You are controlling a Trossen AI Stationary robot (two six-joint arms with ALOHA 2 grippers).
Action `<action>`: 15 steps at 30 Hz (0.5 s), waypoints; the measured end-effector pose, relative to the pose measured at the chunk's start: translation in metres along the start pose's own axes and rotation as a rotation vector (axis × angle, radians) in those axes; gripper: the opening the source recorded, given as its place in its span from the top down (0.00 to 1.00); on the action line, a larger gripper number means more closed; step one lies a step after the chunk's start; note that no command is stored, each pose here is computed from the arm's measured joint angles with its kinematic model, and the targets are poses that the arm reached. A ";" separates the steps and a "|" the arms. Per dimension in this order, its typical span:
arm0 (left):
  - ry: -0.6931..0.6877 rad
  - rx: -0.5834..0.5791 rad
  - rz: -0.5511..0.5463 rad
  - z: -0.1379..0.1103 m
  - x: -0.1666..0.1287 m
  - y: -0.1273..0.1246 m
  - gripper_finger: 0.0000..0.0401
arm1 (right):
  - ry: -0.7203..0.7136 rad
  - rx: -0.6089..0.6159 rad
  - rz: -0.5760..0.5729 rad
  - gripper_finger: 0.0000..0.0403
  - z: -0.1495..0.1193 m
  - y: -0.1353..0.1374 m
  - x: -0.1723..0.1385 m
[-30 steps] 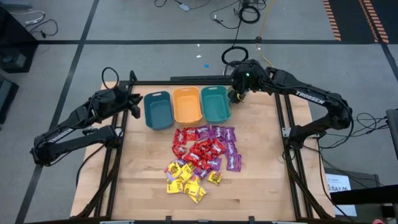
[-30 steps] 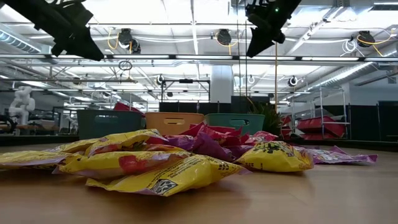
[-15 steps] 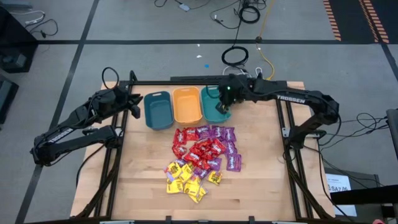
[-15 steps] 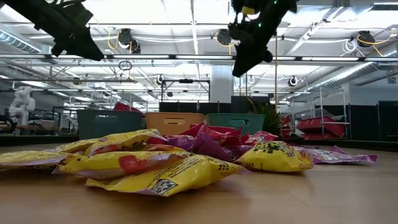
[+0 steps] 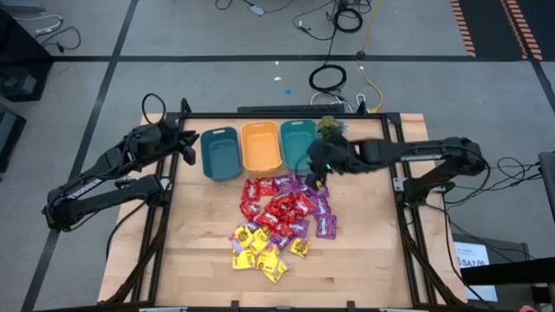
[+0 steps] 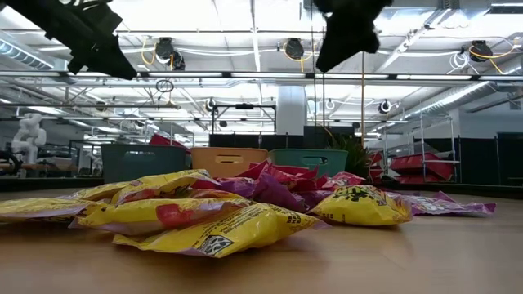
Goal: Sort candy
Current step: Put the purple candy into the green bin
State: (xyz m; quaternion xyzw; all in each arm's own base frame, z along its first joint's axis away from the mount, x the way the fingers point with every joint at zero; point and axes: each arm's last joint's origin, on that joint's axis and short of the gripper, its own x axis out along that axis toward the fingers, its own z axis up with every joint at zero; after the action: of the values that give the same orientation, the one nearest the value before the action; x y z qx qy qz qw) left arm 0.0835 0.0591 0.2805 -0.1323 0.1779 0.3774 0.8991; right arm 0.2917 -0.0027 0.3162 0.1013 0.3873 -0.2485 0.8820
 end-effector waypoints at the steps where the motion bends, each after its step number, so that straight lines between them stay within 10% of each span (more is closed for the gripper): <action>1: 0.000 0.000 0.000 0.000 0.000 0.000 0.76 | -0.028 0.001 0.006 0.79 -0.009 0.005 -0.003; 9: 0.049 0.003 -0.101 -0.003 0.000 -0.003 0.76 | -0.205 0.217 0.157 0.79 -0.117 -0.007 -0.006; 15: 0.077 0.006 -0.167 -0.003 0.003 -0.005 0.76 | -0.304 0.287 0.256 0.79 -0.143 -0.023 -0.009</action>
State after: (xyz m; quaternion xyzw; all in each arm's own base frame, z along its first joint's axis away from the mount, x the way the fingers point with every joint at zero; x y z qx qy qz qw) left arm 0.0887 0.0561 0.2767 -0.1583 0.2017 0.2951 0.9204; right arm 0.1846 0.0339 0.2259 0.2355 0.1950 -0.1995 0.9310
